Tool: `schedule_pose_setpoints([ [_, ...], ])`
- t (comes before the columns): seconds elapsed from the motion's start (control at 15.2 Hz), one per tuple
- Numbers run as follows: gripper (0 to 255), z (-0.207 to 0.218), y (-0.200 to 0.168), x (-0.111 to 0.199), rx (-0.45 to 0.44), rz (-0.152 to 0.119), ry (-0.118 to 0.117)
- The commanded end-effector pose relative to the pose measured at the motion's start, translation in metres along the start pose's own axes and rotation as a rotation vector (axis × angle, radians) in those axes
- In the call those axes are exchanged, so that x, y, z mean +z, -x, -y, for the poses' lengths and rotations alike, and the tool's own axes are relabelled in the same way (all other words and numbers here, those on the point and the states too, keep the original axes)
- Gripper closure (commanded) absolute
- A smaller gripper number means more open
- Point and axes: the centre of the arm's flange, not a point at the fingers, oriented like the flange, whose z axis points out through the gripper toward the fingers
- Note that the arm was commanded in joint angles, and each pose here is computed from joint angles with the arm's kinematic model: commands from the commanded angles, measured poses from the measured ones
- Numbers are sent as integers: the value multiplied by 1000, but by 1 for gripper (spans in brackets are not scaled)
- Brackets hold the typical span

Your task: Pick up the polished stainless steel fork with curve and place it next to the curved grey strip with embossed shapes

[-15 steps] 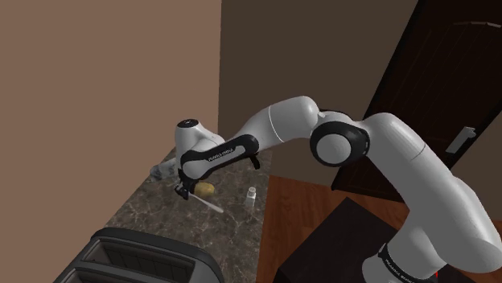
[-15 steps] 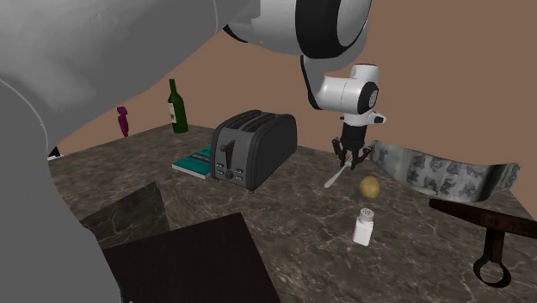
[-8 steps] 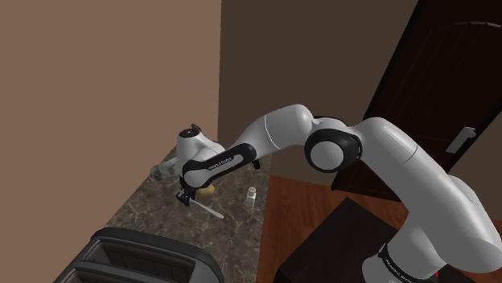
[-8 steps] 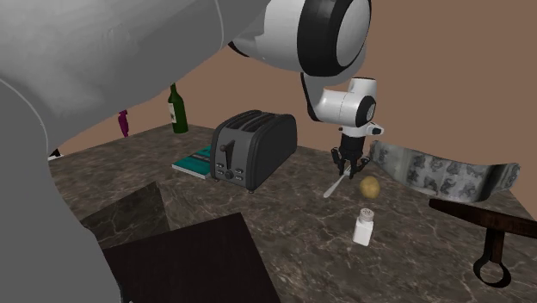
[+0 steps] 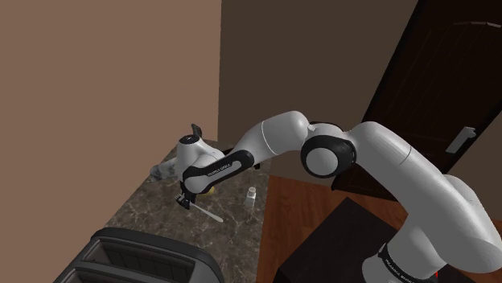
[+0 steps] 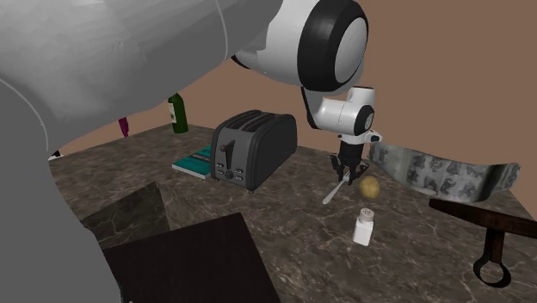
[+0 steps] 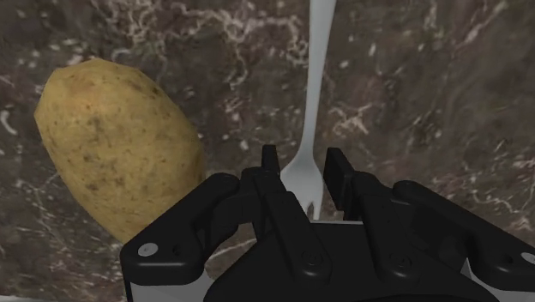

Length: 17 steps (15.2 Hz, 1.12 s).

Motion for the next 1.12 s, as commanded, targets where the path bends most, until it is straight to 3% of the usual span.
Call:
schedule_pose_setpoints([
  [0.0, 255, 0, 0, 0, 0, 0, 0],
  [0.2, 255, 0, 0, 0, 0, 0, 0],
  [0.26, 0, 0, 0, 0, 0, 0, 0],
  [0.59, 0, 0, 0, 0, 0, 0, 0],
  [0.86, 0, 0, 0, -50, 0, 0, 0],
  [1.06, 0, 0, 0, -50, 0, 0, 0],
])
